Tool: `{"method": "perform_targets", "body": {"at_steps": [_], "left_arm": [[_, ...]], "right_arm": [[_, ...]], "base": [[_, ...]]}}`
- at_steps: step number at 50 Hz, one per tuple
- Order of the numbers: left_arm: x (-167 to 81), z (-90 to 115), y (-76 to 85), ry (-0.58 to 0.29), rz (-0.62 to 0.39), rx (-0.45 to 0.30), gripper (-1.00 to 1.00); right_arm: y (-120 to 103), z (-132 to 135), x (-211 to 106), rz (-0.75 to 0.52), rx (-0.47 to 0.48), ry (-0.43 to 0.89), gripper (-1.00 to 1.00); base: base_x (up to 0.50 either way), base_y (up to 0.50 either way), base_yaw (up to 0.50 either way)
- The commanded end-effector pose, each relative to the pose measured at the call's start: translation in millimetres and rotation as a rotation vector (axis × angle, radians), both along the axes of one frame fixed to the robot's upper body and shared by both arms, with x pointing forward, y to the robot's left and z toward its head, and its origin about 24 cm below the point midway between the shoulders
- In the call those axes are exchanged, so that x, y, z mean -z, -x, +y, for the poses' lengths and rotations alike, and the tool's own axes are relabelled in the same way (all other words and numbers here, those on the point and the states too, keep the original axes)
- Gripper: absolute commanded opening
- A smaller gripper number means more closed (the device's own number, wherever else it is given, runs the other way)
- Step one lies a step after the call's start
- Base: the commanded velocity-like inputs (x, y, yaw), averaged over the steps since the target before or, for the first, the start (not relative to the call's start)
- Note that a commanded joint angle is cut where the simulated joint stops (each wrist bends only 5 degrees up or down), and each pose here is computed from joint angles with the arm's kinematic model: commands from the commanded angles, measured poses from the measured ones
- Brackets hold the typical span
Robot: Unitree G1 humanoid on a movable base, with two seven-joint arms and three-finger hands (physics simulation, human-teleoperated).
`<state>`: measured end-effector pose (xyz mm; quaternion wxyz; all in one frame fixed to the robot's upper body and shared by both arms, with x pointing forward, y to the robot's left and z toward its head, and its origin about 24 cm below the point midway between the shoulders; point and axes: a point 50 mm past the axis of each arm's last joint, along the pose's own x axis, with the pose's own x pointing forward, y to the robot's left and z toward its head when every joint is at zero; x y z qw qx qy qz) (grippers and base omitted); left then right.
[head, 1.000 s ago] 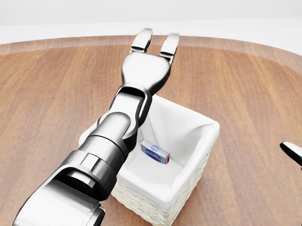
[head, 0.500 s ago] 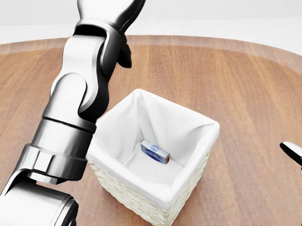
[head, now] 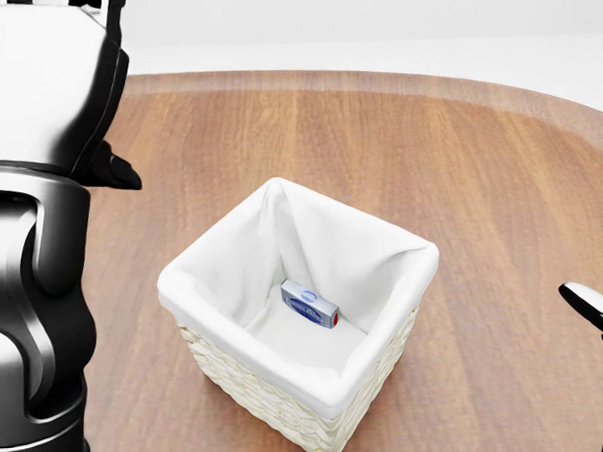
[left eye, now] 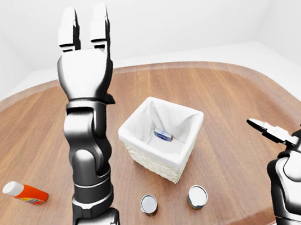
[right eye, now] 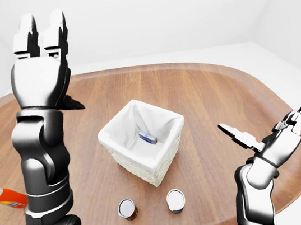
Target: Pick up the alphabet soup and the cream cheese box, and put them in the basket.
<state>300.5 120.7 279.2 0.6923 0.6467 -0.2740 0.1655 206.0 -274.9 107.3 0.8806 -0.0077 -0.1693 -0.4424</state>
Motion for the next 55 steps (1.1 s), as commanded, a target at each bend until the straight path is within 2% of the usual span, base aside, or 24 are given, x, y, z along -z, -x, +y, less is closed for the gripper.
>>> {"method": "perform_targets", "body": {"at_steps": [1,7,11,21,28,36,46,55], "left_arm": [[13.2,33.3,46.1,0.007,-0.090,-0.116,1.00],[17.6,51.0,63.7,0.036,-0.104,-0.144,1.00],[26.6,65.9,64.7,0.072,-0.099,-0.156,1.00],[38.9,101.2,85.1,0.128,-0.111,-0.222,1.00],[34.0,125.6,98.3,0.165,-0.126,-0.255,1.00],[34.4,142.5,108.9,0.191,-0.130,-0.290,1.00],[49.1,166.7,110.8,0.256,-0.105,-0.359,1.00],[45.5,163.9,108.6,0.245,-0.109,-0.344,1.00]], "right_arm": [[-0.1,-0.9,-0.3,-0.003,0.002,-0.003,1.00],[-0.2,-0.4,-0.6,-0.002,0.001,0.002,1.00],[-0.3,-0.7,0.5,0.002,0.002,-0.001,1.00],[1.2,-0.2,-1.2,-0.004,0.003,0.005,1.00],[0.7,-0.4,-0.1,0.000,0.003,0.001,1.00],[0.1,-0.8,0.2,0.001,0.002,-0.001,1.00],[0.4,-0.8,-1.6,-0.008,0.001,0.001,1.00],[0.9,-1.1,-1.9,-0.014,0.001,-0.008,1.00]], "base": [[0.00,0.00,0.00],[0.00,0.00,0.00],[0.00,0.00,0.00],[0.00,0.00,0.00],[0.00,0.00,0.00],[0.00,0.00,0.00],[0.00,0.00,0.00],[0.00,0.00,0.00]]}}
